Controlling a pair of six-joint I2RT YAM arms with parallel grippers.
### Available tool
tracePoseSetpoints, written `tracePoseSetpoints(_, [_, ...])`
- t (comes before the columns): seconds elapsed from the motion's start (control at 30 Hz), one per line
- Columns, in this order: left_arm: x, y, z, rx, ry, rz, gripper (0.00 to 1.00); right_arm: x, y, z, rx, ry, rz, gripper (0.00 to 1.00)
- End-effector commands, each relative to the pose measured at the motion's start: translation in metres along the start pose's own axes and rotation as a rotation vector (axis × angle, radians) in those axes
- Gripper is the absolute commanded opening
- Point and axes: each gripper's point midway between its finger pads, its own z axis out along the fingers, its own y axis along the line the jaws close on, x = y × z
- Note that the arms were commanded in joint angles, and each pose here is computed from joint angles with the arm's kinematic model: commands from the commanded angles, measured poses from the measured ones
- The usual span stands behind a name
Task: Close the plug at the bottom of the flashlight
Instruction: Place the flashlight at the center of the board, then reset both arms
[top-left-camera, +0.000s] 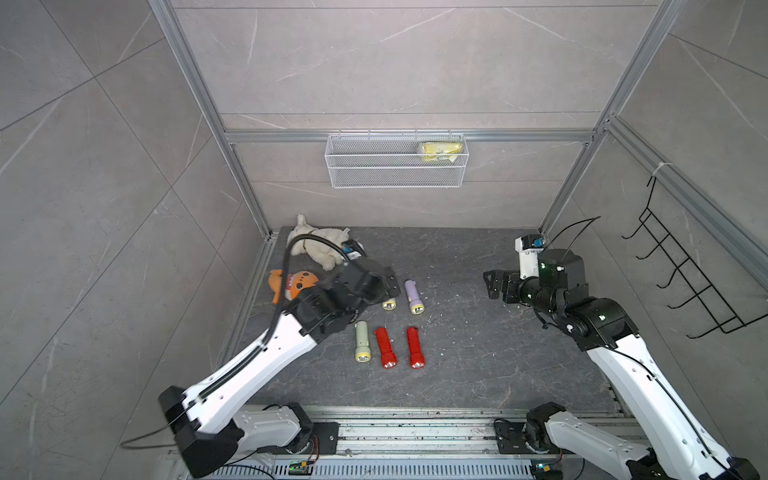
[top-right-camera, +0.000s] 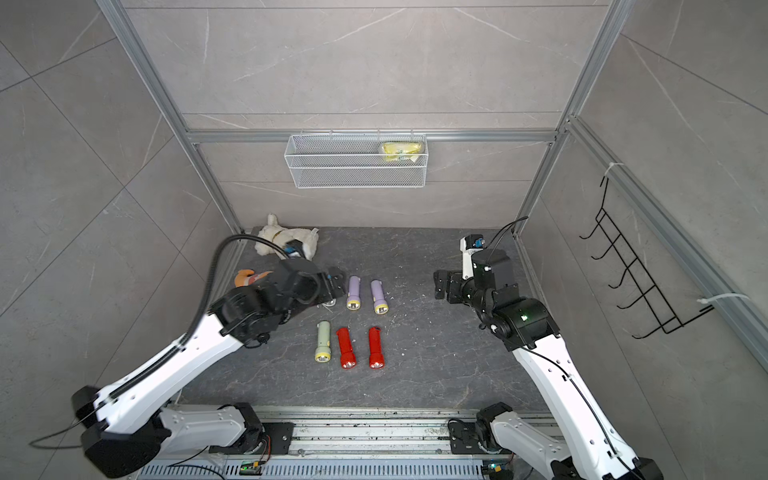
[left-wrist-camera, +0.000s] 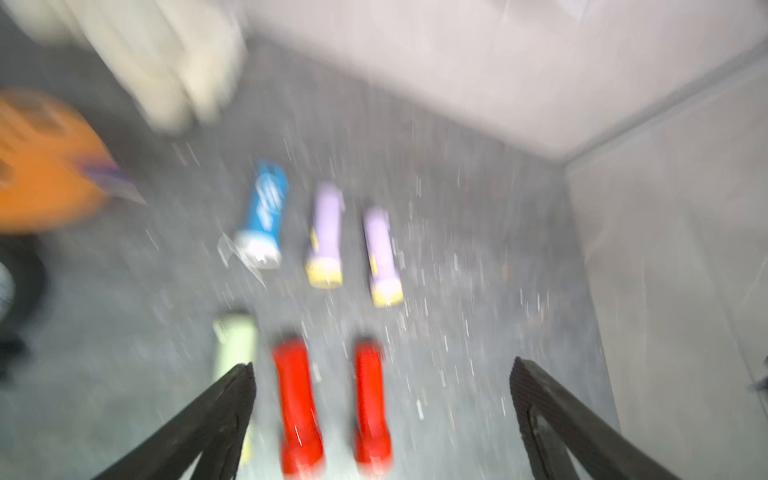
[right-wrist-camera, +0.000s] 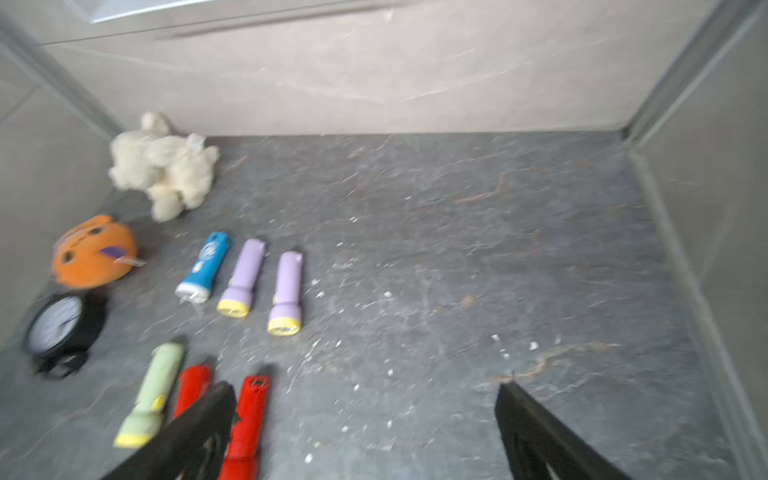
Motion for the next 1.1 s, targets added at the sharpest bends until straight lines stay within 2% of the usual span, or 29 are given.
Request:
tracePoseSetpoints(0.0, [-0.057, 0.047, -0.017, -0.143, -0.305, 0.146, 1.00, 0.000, -0.032, 0.021, 0.196, -0.074, -0.052, 1.00])
tracePoseSetpoints(0.03, [-0.066, 0.068, -0.023, -0.216, -0.379, 0.115, 0.99, 0.002, -0.030, 0.032, 0.187, -0.093, -0.108, 0.99])
tracePoseSetpoints(0.07, [-0.072, 0.085, -0.024, -0.265, -0.446, 0.148, 0.96, 0.007, -0.028, 0.046, 0.179, -0.109, -0.163, 1.00])
tracePoseSetpoints(0.1, [-0.072, 0.093, -0.018, -0.274, -0.484, 0.244, 0.93, 0.015, -0.032, 0.060, 0.211, -0.111, -0.186, 0.99])
tracePoseSetpoints(0.13, [-0.069, 0.094, -0.009, -0.267, -0.498, 0.364, 1.00, 0.023, -0.038, 0.070, 0.248, -0.103, -0.196, 1.00])
tracePoseSetpoints(0.2, [-0.054, 0.114, 0.018, -0.346, -0.470, 0.529, 1.00, 0.039, -0.050, 0.094, 0.316, -0.074, -0.221, 1.00])
tracePoseSetpoints(0.27, [-0.034, 0.137, 0.051, -0.402, -0.352, 0.606, 1.00, 0.054, -0.063, 0.113, 0.386, -0.038, -0.205, 1.00])
tracePoseSetpoints(0.33, [-0.023, 0.171, 0.077, -0.478, -0.269, 0.552, 1.00, 0.065, -0.070, 0.129, 0.424, -0.026, -0.198, 1.00])
tracePoseSetpoints(0.5, [0.000, 0.233, 0.125, -0.477, -0.204, 0.471, 1.00, 0.089, -0.091, 0.160, 0.494, -0.056, -0.142, 1.00])
tracePoseSetpoints(0.57, [0.015, 0.260, 0.144, -0.482, -0.143, 0.466, 1.00, 0.099, -0.096, 0.174, 0.502, -0.061, -0.157, 1.00])
tracePoseSetpoints(0.6, [0.020, 0.271, 0.150, -0.500, -0.120, 0.456, 1.00, 0.103, -0.099, 0.179, 0.518, -0.056, -0.175, 0.99])
tracePoseSetpoints(0.63, [0.026, 0.287, 0.152, -0.549, -0.070, 0.390, 1.00, 0.104, -0.104, 0.184, 0.542, -0.074, -0.170, 1.00])
tracePoseSetpoints(0.73, [0.045, 0.302, 0.167, -0.480, 0.018, 0.340, 1.00, 0.122, -0.115, 0.197, 0.546, -0.034, -0.161, 1.00])
tracePoseSetpoints(0.77, [0.055, 0.309, 0.168, -0.487, 0.039, 0.333, 1.00, 0.124, -0.112, 0.202, 0.498, -0.010, -0.144, 1.00])
tracePoseSetpoints(0.8, [0.057, 0.314, 0.166, -0.505, 0.042, 0.336, 1.00, 0.125, -0.112, 0.205, 0.472, 0.001, -0.141, 1.00])
tracePoseSetpoints(0.9, [0.057, 0.302, 0.163, -0.429, 0.003, 0.356, 1.00, 0.125, -0.110, 0.206, 0.414, -0.002, -0.122, 1.00])
tracePoseSetpoints(1.0, [0.052, 0.301, 0.154, -0.436, -0.082, 0.320, 1.00, 0.124, -0.093, 0.196, 0.297, -0.098, -0.141, 1.00])
tracePoseSetpoints(1.07, [0.059, 0.299, 0.151, -0.377, -0.208, 0.325, 1.00, 0.123, -0.089, 0.182, 0.255, -0.192, -0.130, 1.00])
